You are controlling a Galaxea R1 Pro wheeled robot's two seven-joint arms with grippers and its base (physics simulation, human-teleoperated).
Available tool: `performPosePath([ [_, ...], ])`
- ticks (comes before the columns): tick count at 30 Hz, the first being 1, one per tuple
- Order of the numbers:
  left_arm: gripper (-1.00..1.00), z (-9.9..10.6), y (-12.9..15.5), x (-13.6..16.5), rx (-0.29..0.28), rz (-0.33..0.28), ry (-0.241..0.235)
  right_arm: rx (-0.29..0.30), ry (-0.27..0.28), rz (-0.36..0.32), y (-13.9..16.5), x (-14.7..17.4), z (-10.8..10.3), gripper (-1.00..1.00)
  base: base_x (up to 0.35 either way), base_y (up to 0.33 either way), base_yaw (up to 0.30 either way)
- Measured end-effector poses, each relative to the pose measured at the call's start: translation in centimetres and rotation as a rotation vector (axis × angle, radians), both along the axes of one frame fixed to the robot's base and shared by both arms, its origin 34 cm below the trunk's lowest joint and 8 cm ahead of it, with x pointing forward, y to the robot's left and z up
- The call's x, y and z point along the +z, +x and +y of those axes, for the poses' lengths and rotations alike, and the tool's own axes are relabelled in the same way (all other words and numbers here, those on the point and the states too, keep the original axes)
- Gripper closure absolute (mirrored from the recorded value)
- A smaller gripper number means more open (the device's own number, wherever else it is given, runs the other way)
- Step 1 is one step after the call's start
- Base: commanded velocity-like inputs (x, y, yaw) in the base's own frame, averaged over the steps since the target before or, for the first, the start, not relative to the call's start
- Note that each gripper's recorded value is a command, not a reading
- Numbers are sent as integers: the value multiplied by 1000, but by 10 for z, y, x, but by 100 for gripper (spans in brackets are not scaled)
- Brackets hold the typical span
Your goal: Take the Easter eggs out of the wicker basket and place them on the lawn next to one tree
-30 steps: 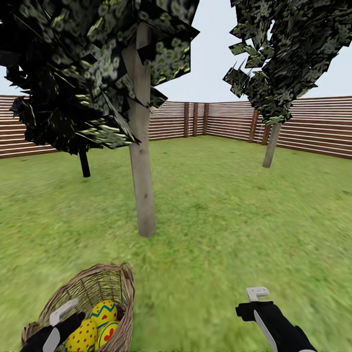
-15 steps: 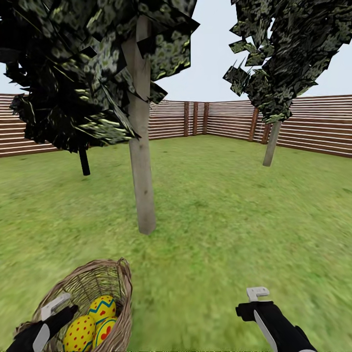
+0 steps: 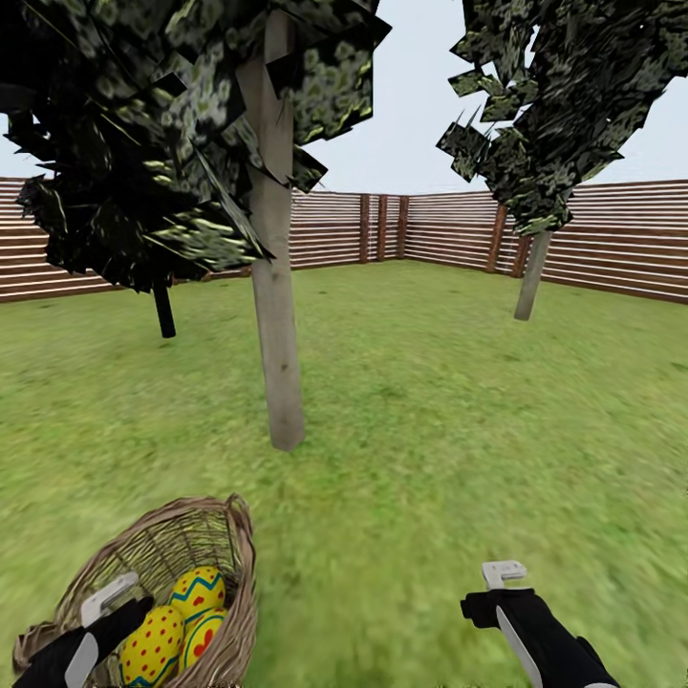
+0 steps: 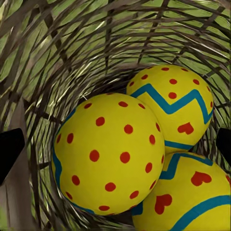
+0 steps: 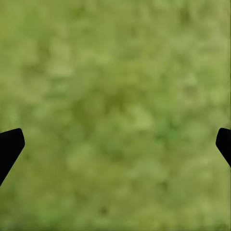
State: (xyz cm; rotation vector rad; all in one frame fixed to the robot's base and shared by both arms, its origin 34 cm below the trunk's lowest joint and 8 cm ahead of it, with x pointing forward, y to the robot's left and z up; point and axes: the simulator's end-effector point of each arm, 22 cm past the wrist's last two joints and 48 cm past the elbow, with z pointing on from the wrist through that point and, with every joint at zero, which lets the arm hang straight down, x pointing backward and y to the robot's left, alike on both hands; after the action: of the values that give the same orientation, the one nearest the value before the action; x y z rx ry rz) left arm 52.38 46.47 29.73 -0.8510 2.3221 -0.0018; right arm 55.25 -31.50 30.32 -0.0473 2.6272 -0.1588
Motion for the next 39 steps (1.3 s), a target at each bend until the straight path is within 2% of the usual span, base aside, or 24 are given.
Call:
performPosePath([
  [31,-100,-7,-32,-61,-2,134,-10,-2,0,127,-30,-61,-1,-100,0,0,0],
  [39,-100,-9,-31,-61,-4,127,-12,-2,0,127,-30,-61,-1,-100,108,0,0],
])
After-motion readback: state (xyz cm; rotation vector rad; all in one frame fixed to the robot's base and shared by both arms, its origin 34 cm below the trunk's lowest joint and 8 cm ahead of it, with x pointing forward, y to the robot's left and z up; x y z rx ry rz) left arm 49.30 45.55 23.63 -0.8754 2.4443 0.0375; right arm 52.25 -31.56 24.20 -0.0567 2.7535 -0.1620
